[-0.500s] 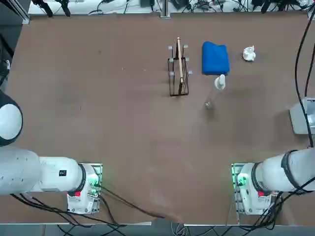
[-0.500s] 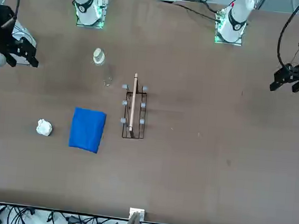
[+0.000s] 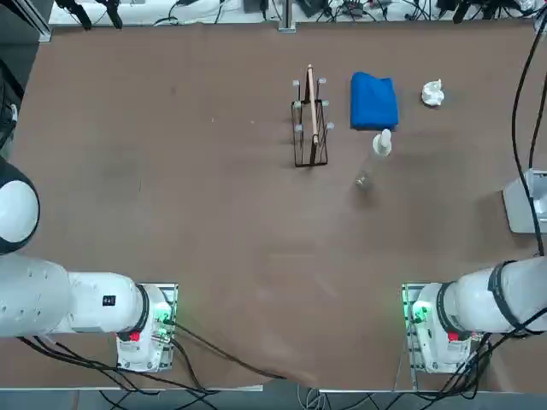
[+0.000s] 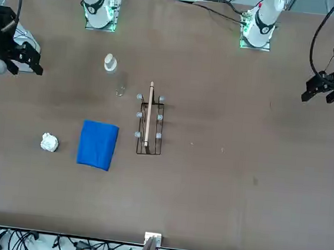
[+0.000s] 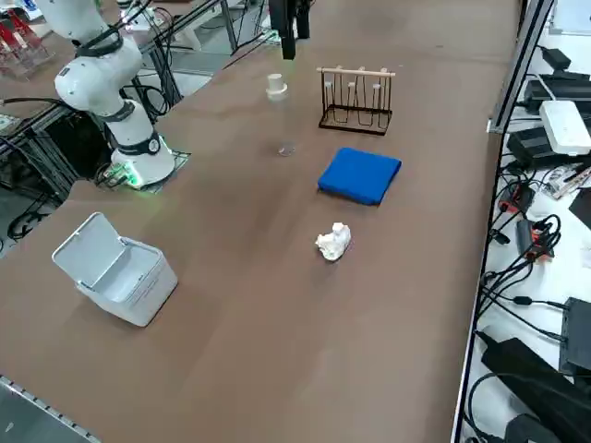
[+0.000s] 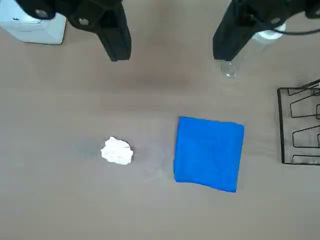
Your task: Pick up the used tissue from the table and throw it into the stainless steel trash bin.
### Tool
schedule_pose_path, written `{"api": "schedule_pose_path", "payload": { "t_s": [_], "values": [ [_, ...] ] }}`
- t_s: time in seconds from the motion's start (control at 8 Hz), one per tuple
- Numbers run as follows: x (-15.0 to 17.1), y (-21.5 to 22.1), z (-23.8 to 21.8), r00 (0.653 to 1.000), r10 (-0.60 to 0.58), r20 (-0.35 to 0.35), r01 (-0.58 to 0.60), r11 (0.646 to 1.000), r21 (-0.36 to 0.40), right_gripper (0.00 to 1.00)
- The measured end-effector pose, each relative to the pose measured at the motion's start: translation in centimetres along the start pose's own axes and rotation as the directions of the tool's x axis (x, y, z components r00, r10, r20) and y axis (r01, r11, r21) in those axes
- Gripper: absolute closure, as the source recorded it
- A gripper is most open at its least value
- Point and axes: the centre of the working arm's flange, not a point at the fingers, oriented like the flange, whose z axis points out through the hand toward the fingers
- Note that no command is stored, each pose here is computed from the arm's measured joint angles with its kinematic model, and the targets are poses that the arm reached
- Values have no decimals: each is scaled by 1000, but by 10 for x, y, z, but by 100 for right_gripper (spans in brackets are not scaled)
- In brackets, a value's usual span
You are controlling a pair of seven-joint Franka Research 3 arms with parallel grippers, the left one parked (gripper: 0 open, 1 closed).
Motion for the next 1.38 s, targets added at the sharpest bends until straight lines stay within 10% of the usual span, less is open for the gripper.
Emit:
{"api": "schedule_pose_path", "payload": {
  "t_s": [0.62, 1.38],
  "values": [
    [83, 37, 146, 947, -318, -33, 318, 948, -23, 0],
    [117, 75, 306, 689, -711, 139, 724, 676, -136, 0]
  ]
}}
